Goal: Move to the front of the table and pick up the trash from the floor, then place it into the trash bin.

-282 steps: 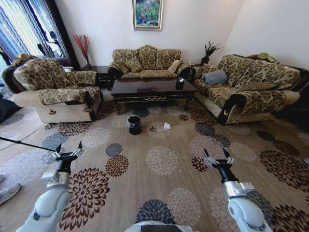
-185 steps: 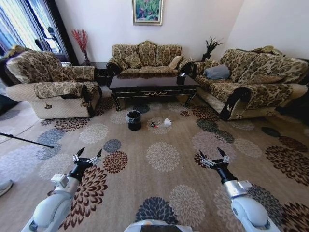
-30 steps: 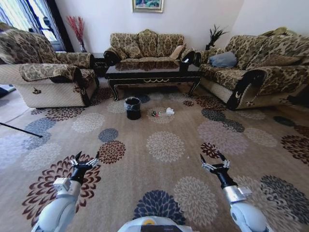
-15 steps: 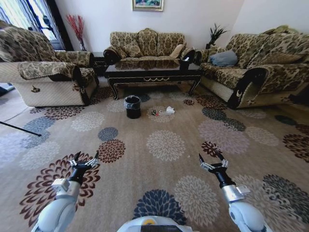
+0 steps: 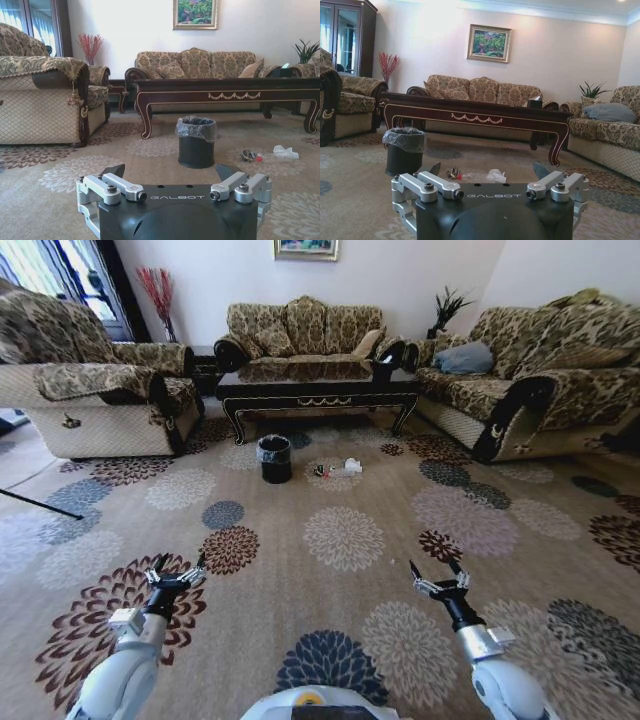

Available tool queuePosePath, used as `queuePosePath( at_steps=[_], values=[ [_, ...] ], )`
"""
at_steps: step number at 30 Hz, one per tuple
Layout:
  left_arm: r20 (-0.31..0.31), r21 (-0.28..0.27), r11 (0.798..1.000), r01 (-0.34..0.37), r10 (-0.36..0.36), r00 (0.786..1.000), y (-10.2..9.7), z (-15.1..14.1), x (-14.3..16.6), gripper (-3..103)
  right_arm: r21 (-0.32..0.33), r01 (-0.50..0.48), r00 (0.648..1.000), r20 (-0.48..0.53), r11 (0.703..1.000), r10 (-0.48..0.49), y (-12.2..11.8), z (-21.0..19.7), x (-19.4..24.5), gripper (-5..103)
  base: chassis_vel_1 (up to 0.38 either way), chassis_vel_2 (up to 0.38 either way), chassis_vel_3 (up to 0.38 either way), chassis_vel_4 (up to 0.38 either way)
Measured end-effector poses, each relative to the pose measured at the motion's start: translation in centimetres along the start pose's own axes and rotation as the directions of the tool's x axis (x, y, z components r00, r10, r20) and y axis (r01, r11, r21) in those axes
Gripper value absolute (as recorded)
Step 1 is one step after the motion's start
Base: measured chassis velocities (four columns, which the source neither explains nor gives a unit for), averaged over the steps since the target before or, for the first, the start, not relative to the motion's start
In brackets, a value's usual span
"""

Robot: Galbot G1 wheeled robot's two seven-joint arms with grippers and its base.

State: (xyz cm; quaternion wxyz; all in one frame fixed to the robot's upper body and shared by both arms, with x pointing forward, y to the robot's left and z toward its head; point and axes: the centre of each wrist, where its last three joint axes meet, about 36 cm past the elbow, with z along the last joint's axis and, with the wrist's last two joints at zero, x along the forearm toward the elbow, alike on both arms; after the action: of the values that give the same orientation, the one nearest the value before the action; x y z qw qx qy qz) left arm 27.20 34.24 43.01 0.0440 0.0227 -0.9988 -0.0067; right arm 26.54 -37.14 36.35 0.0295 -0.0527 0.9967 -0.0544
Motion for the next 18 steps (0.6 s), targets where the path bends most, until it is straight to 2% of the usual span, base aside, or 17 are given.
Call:
queuePosePath(
  at_steps=[18],
  values=[
    [0.015,0.006,1.000,0.002,-0.002,1.000,0.02,-0.12,-0.26,100,-0.012,-0.005,1.000,-0.007,1.000,0.005,0.35,0.55,0.27,100,0.000,0.000,0.000,0.000]
  ],
)
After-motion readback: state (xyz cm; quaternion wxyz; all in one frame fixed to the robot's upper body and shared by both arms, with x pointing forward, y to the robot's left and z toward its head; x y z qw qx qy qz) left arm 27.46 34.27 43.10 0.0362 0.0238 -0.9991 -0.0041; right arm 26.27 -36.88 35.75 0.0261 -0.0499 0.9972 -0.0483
